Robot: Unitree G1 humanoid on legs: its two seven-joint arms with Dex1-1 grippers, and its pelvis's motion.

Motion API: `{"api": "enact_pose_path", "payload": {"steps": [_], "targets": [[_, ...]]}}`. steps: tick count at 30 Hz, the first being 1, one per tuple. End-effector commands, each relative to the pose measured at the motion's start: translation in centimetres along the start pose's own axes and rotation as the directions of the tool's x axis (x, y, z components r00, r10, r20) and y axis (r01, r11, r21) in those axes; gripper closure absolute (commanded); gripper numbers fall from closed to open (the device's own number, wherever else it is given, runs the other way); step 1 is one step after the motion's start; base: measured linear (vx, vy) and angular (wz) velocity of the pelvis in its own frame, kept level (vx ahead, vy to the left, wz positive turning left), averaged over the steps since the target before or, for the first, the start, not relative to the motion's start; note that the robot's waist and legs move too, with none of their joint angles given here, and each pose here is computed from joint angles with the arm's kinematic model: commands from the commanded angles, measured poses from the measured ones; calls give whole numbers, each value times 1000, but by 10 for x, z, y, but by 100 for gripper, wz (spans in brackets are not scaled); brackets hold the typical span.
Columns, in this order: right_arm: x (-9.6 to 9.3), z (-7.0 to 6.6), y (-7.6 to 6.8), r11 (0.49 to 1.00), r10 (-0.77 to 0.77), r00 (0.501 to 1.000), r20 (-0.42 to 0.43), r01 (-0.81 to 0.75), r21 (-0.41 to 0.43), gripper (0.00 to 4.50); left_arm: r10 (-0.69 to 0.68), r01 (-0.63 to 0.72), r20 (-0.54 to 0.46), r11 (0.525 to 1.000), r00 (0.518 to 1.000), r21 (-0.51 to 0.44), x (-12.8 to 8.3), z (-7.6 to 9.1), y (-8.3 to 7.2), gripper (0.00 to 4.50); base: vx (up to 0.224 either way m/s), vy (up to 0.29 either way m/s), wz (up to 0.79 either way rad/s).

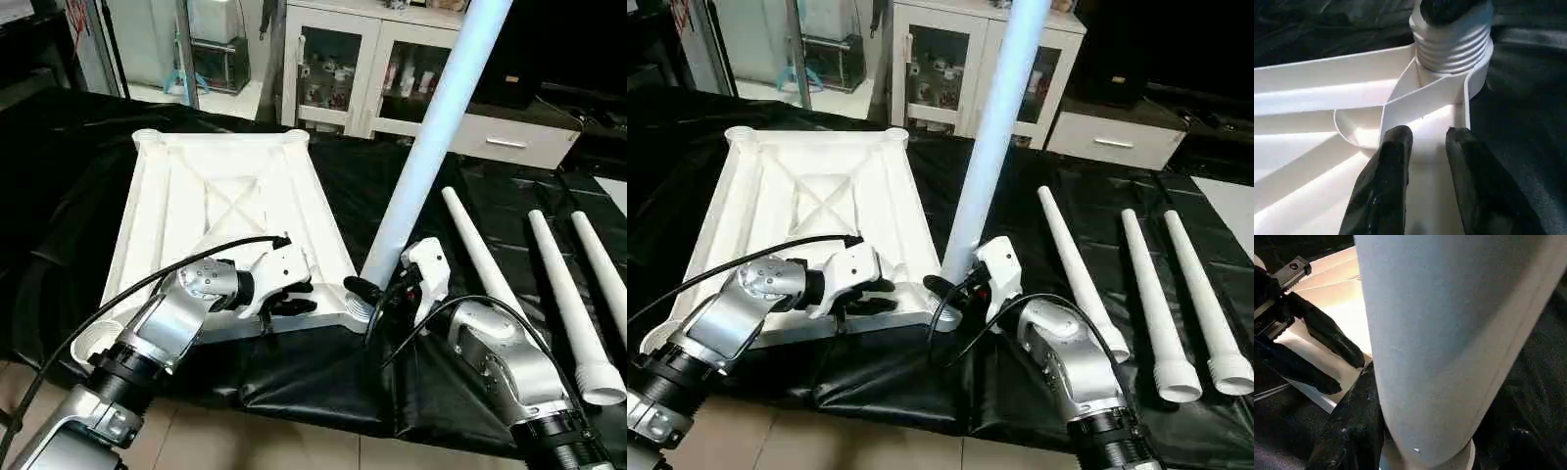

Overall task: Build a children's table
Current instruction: Insert table leg to table base

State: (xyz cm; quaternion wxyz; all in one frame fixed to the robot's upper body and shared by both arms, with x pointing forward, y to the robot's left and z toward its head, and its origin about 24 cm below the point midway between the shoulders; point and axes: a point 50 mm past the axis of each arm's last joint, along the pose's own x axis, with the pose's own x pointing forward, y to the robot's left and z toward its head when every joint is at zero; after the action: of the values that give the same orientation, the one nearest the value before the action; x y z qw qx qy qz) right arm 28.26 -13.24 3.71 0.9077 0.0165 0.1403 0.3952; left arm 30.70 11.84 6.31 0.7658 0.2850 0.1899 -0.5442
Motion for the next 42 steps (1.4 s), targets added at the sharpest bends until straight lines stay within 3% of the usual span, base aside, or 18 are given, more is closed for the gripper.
{"api": "enact_pose_path", "payload": {"steps": [1,5,10,12,17,18,27,42], "targets": [[-14,-60,0,991,-34,966,-255,65,114,262,-6,5,10,1000,1000,26,2,7,3,273,0,0,0],[-15,-60,-1,991,-36,967,-254,67,114,262,-56,57,51,998,997,-16,8,16,-1,260,0,0,0],[-16,-60,-2,991,-43,966,-253,74,114,262,-57,60,70,997,996,-43,10,18,0,213,0,0,0],[-16,-61,-2,991,-43,966,-254,74,114,262,-68,71,53,996,996,-52,10,16,0,189,0,0,0],[-18,-61,-2,991,-45,966,-256,77,113,262,-142,140,-24,989,990,-53,11,4,-9,183,0,0,0],[-18,-61,-2,991,-46,966,-256,77,113,262,-146,144,-27,988,989,-57,12,3,-10,211,0,0,0],[-18,-61,-2,991,-45,965,-257,76,113,262,-67,66,-13,992,998,-105,21,4,-7,262,0,0,0],[-16,-60,-2,991,-43,966,-253,73,110,262,-131,120,-111,987,985,-106,14,-11,-16,389,0,0,0]]}}
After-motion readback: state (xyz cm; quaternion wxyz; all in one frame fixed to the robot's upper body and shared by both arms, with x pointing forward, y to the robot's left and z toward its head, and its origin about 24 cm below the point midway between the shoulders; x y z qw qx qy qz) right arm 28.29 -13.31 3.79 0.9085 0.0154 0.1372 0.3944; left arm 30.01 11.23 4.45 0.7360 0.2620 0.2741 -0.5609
